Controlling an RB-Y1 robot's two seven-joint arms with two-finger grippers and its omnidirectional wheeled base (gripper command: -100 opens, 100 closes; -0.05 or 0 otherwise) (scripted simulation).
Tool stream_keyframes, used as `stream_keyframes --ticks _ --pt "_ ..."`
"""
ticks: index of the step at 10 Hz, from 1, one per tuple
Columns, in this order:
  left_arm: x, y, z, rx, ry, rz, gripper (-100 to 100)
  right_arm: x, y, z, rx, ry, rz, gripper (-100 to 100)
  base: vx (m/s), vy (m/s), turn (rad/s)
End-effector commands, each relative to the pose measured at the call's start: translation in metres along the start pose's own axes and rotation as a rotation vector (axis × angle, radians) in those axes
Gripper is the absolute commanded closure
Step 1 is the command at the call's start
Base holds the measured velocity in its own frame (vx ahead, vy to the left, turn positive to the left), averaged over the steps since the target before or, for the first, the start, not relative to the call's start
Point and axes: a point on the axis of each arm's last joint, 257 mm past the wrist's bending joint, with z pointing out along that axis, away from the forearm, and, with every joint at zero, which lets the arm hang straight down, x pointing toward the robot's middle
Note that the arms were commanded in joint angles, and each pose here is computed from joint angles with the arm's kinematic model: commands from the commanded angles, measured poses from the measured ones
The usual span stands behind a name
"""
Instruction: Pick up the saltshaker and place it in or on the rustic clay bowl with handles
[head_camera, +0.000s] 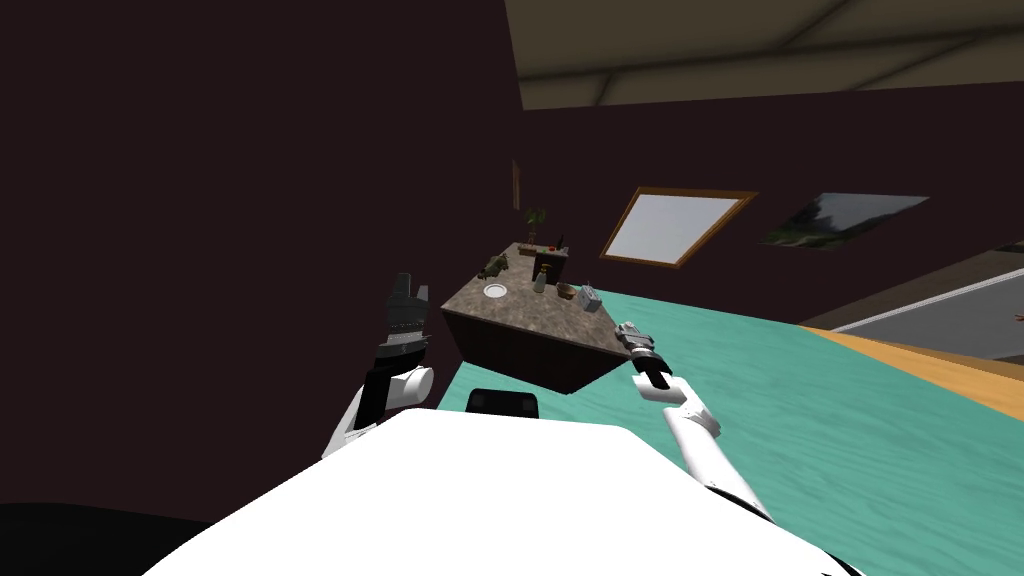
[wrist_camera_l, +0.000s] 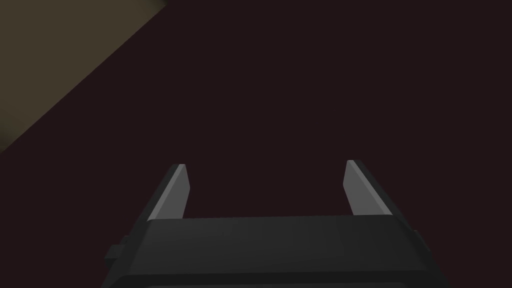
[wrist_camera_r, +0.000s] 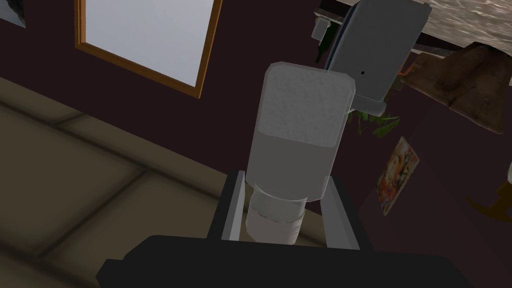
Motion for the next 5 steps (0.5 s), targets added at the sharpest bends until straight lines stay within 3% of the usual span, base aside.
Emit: stream_keyframes --ticks 1,5 --pt "0.0 0.0 0.0 0.0 0.0 0.0 0 -0.005 -0.01 0.007 0.022 0.018 0.007 100 -0.028 0.047 0.1" --pt "0.0 0.0 0.0 0.0 0.0 0.0 0 -0.01 -0.026 0.016 0.07 0.056 0.014 100 -0.028 0.034 0.111"
